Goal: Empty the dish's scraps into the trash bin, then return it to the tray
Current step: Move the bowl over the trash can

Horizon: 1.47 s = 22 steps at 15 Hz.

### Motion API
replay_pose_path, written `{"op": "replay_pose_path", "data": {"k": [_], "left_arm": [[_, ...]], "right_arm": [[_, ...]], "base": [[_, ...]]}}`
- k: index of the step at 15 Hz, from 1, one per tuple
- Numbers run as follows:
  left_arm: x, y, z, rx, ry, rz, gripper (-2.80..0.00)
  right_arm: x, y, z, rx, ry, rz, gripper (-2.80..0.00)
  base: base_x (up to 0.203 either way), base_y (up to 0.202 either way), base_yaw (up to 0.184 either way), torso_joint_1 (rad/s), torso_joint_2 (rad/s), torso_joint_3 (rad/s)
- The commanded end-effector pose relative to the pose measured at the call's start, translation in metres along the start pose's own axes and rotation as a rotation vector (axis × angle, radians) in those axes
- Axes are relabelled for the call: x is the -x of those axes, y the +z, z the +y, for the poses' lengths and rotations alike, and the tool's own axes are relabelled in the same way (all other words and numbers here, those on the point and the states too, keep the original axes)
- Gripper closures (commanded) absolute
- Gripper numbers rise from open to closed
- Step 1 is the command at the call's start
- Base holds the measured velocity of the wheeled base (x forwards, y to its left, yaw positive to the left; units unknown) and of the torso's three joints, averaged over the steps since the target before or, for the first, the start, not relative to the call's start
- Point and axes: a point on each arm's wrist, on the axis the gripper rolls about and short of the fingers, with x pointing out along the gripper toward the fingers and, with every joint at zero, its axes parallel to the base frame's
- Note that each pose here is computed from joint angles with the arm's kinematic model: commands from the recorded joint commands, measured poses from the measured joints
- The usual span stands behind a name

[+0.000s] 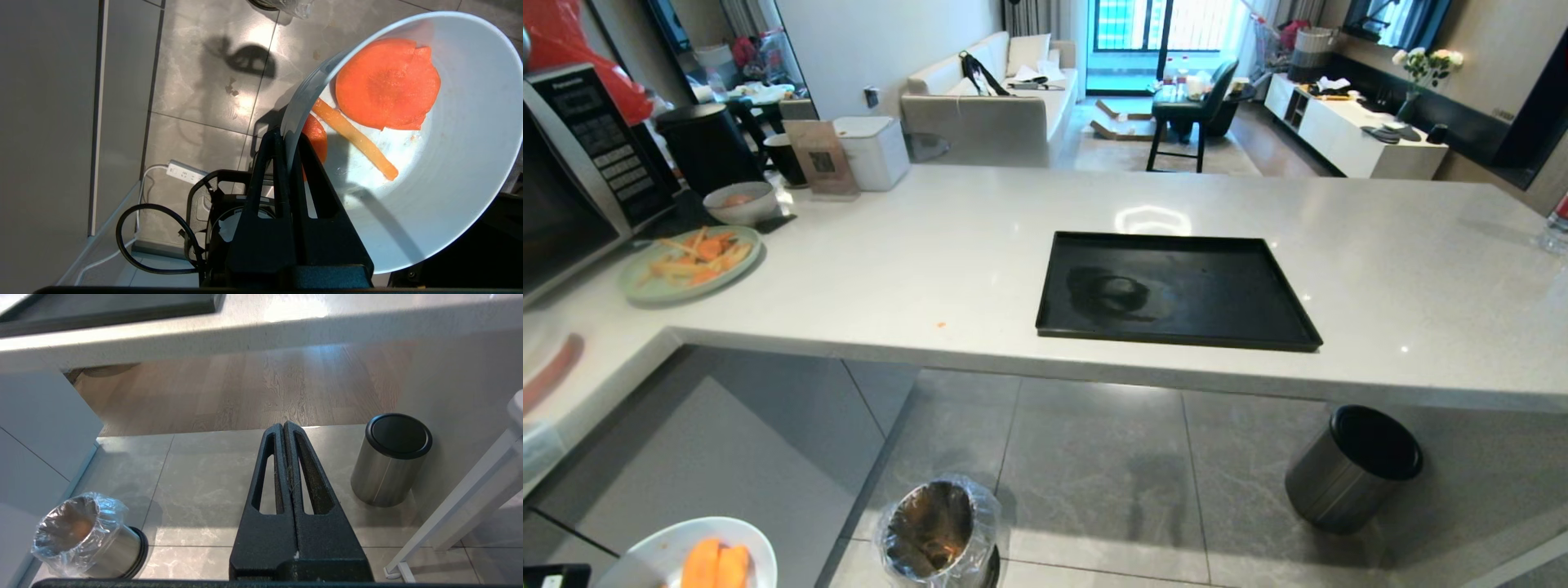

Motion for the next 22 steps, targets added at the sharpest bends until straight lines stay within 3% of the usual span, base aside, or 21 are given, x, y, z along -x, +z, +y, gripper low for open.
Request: {"op": "replay_pose_path", "data": {"k": [1, 11, 22], "left_arm": [[-0.0005, 0.0004, 0.0000, 0.001, 0.000, 0.009, 0.00], [-0.0007, 0.0015, 0.0001, 0.004, 0.004, 0.010, 0.00], [-0.0025, 0.0038, 0.0001, 0.003, 0.004, 0.021, 0.00]], "right_arm": [[-0.0001, 0.0000, 0.0000, -0.001, 0.000, 0.001, 0.00], [-0.0001, -0.0001, 0.0000, -0.001, 0.000, 0.001, 0.00], [-0.0001, -0.0001, 0.0000, -0.001, 0.000, 0.001, 0.00]], "base": [[0.000, 0.000, 0.000, -0.178, 0.54, 0.359], [0.000, 0.000, 0.000, -0.134, 0.51, 0.369], [0.000, 0.000, 0.000, -0.024, 0.41, 0.392]]}}
